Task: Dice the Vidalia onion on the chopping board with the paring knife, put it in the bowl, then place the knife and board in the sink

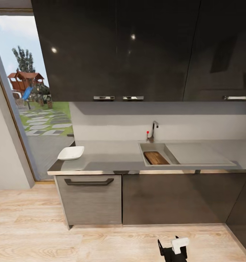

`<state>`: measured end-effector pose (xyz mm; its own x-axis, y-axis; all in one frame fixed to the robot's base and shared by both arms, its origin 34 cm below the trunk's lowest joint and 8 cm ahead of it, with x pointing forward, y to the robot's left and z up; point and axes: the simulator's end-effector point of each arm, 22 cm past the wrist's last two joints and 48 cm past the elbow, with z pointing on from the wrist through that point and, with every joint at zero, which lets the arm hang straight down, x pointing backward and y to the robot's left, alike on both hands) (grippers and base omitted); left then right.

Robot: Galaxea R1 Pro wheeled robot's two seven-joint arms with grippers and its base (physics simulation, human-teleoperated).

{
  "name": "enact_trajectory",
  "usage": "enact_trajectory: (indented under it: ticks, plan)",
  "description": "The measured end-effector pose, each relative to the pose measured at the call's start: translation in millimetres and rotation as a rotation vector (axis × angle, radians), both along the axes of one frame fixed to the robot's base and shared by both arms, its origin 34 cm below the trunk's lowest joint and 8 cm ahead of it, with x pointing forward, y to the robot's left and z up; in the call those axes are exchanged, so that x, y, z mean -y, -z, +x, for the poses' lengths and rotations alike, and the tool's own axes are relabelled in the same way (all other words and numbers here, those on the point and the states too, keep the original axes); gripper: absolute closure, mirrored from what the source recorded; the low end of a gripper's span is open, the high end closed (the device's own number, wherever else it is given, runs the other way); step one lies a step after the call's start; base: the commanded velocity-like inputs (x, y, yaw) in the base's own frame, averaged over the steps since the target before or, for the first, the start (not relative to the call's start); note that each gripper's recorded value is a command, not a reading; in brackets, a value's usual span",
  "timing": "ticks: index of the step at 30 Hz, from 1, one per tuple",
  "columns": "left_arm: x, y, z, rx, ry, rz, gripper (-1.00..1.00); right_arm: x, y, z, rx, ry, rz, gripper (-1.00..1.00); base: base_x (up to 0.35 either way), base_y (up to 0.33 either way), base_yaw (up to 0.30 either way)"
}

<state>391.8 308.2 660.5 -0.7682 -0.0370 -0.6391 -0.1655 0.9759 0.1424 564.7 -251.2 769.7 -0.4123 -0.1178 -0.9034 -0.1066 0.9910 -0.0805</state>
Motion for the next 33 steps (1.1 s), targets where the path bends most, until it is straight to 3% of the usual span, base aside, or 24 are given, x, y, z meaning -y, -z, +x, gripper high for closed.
enact_trajectory:
  ticks: [1,4,7,8,10,12,14,19,21,25,31,33]
  plan:
    - [0.7,3.2,-5.8,-0.015,0.001,0.000,-1.00,3.5,3.9,-3.2,-0.016,0.005,-0.005,-1.00,0.000,0.000,0.000]
    - [7.7,20.6,-42.1,-0.103,0.005,-0.003,-1.00,39.4,51.3,-52.6,-0.208,0.064,-0.064,-1.00,0.000,0.000,0.000]
    - [12.4,36.2,-85.5,-0.201,0.006,-0.004,-1.00,54.5,95.7,-119.3,-0.404,0.107,-0.096,-1.00,0.000,0.000,0.000]
    - [12.3,41.3,-103.4,-0.244,0.004,-0.001,-1.00,59.8,115.3,-160.5,-0.492,0.143,-0.090,-1.00,0.000,0.000,0.000]
    - [8.1,43.2,-112.4,-0.264,0.001,0.006,-1.00,67.7,131.0,-199.6,-0.575,0.204,-0.069,-1.00,0.000,0.000,0.000]
    - [-3.4,43.5,-117.6,-0.274,-0.007,0.021,-1.00,81.3,155.6,-275.7,-0.765,0.314,-0.034,-1.00,0.000,0.000,0.000]
    - [-9.3,43.3,-118.6,-0.276,-0.010,0.028,-1.00,92.1,162.3,-310.4,-0.835,0.347,-0.034,-1.00,0.000,0.000,0.000]
    - [-21.1,43.7,-124.6,-0.284,-0.012,0.034,-1.00,107.2,170.2,-389.6,-0.952,0.371,-0.052,-1.00,0.000,0.000,0.000]
    - [-14.2,47.7,-135.5,-0.300,0.011,-0.004,-1.00,102.5,172.1,-408.8,-0.979,0.350,-0.033,-1.00,0.000,0.000,0.000]
    - [10.3,58.0,-168.2,-0.369,0.068,-0.115,-1.00,85.1,174.6,-421.4,-1.005,0.299,0.028,-1.00,0.000,0.000,0.000]
    - [19.9,68.6,-217.4,-0.581,0.059,-0.160,-1.00,98.5,173.0,-421.0,-0.994,0.338,-0.025,-1.00,0.000,0.000,0.000]
    - [24.9,69.5,-224.3,-0.614,0.059,-0.171,-1.00,102.3,172.1,-416.6,-0.980,0.349,-0.039,-1.00,0.000,0.000,0.000]
